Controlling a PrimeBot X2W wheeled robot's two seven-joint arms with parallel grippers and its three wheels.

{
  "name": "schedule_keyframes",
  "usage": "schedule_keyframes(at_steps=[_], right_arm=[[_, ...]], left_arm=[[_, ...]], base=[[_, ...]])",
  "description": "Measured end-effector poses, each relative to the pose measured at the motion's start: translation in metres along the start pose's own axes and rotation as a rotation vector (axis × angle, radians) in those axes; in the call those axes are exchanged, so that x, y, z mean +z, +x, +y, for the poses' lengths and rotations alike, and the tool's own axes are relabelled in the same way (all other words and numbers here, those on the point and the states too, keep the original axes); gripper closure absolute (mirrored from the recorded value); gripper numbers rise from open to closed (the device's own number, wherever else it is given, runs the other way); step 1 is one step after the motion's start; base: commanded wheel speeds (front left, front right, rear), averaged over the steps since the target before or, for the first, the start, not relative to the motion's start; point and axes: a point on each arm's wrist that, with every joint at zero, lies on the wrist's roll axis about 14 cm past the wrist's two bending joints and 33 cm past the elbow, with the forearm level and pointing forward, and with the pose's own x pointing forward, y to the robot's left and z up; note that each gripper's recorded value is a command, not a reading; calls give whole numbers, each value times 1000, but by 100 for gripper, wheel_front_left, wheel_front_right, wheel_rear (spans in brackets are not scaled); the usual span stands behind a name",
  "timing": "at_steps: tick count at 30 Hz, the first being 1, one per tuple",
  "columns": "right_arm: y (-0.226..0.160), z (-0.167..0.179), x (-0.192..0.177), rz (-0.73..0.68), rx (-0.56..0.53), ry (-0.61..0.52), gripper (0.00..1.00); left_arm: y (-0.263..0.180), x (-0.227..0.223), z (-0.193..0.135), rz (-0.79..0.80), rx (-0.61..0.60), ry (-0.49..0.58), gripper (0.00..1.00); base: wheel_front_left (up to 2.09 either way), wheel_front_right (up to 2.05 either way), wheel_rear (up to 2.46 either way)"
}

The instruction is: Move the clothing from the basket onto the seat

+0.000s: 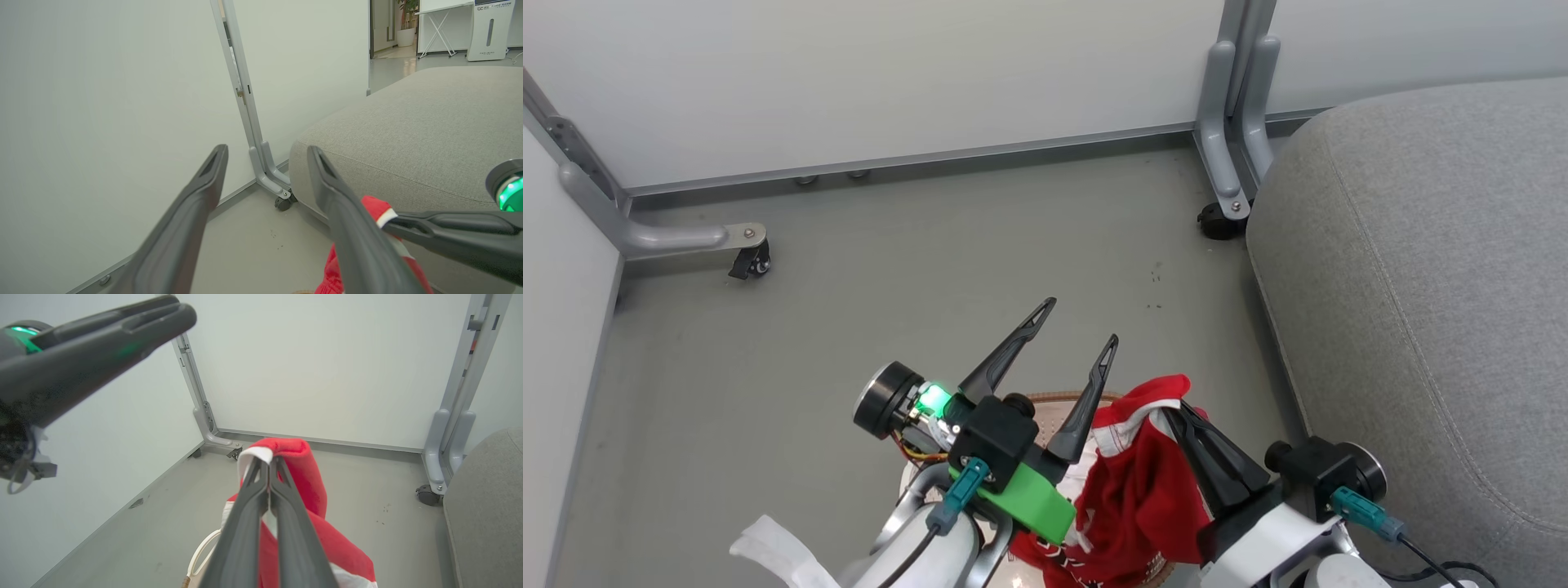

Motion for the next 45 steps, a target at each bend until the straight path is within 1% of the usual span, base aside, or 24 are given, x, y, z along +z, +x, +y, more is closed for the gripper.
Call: schedule_keyframes(at_steps=[5, 10, 15, 25, 32, 42, 45], right_arm=[[2, -6, 4, -11, -13, -9, 100], [1, -23, 11, -30, -61, -29, 100], [-3, -45, 24, -63, -128, -55, 100], [-27, -90, 44, -116, -292, -81, 100], [-51, -113, 53, -132, -401, -105, 100], [-97, -142, 64, -132, -579, -149, 100], [-114, -153, 67, -124, -645, -172, 100]], left_arm=[[0, -4, 0, 6, -11, -15, 0], [0, -15, -1, 26, -20, -34, 0], [1, -26, -5, 46, -32, -54, 0], [12, -48, -31, 80, -145, -91, 0], [24, -60, -62, 90, -264, -130, 0], [42, -70, -105, 81, -448, -159, 0], [47, -71, -121, 76, -518, -178, 0]], base=[[0, 0, 0], [0, 0, 0], [0, 0, 0], [0, 0, 0], [0, 0, 0], [0, 0, 0], [0, 0, 0]])
